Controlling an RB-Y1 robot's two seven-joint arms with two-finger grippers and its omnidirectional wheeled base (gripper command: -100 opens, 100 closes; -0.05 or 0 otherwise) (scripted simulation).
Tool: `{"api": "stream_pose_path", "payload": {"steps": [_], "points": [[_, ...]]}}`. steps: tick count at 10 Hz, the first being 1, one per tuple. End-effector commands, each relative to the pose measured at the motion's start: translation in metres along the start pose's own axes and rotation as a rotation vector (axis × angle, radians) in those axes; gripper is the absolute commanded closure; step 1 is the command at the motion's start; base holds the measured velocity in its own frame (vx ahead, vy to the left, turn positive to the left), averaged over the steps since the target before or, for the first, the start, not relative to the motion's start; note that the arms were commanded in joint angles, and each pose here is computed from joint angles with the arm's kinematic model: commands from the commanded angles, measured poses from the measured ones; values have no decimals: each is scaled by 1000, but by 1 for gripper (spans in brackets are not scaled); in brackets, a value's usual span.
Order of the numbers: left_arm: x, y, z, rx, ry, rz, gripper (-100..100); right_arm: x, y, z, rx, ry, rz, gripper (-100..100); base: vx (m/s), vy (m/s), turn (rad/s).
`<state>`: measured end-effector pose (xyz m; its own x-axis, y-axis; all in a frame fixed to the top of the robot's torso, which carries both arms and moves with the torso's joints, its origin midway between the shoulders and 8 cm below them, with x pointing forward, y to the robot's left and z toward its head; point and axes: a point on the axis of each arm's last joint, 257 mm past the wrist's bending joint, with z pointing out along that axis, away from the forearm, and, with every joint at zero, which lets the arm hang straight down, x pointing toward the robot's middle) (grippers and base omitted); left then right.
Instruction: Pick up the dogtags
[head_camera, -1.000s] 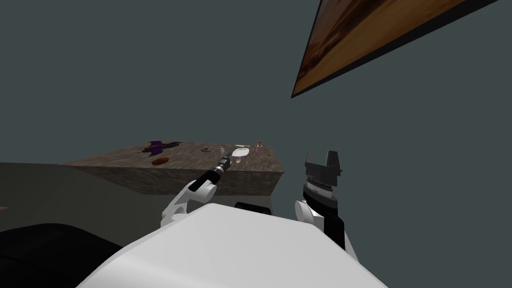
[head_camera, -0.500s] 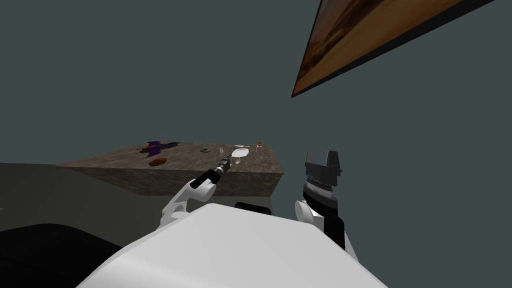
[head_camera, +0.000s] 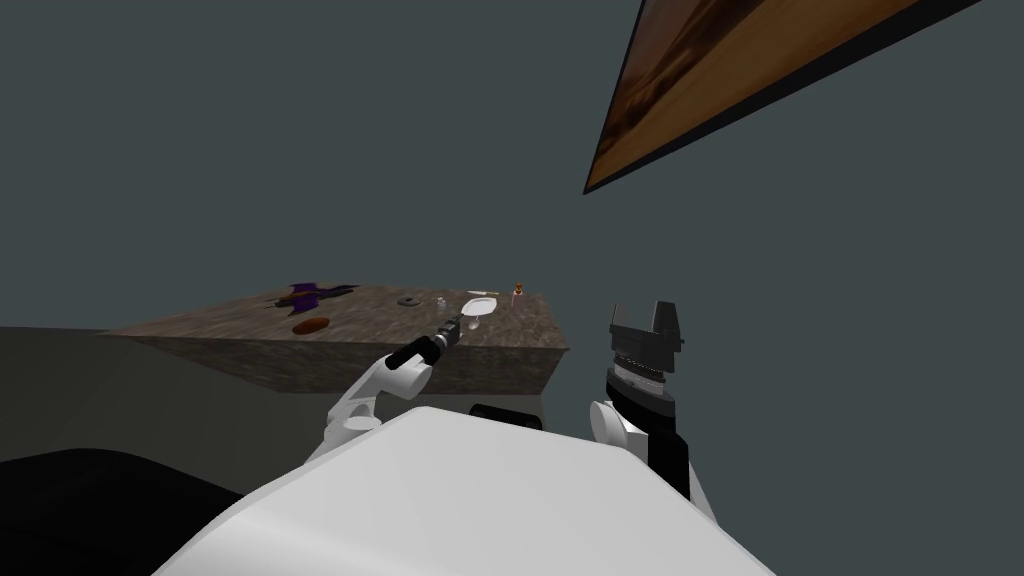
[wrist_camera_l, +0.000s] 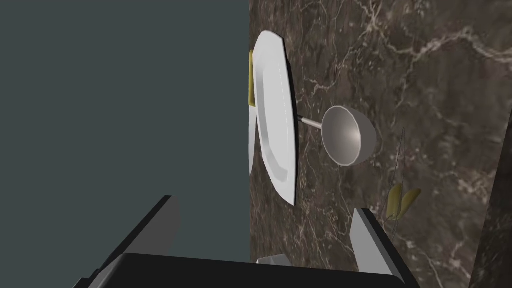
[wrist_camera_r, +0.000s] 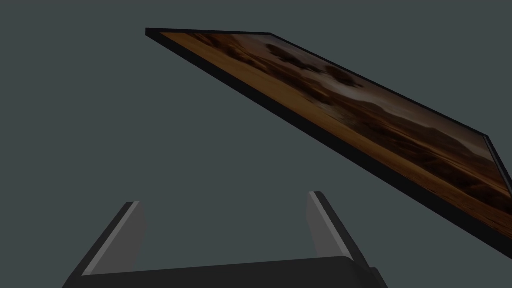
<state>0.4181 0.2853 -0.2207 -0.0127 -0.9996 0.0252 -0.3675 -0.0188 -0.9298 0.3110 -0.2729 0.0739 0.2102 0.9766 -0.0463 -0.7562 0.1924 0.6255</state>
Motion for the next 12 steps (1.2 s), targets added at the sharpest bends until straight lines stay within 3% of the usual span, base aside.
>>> {"api": "stream_pose_path", "payload": {"steps": [1,12], "points": [[-1,11,0,-42,-4,-7,-100,0,0,0,0,0,0,0,24,-5,-2],[-16,67,-5,-306,-27,-52,-100,0,0,0,0,0,0,0,28,-7,0]]}}
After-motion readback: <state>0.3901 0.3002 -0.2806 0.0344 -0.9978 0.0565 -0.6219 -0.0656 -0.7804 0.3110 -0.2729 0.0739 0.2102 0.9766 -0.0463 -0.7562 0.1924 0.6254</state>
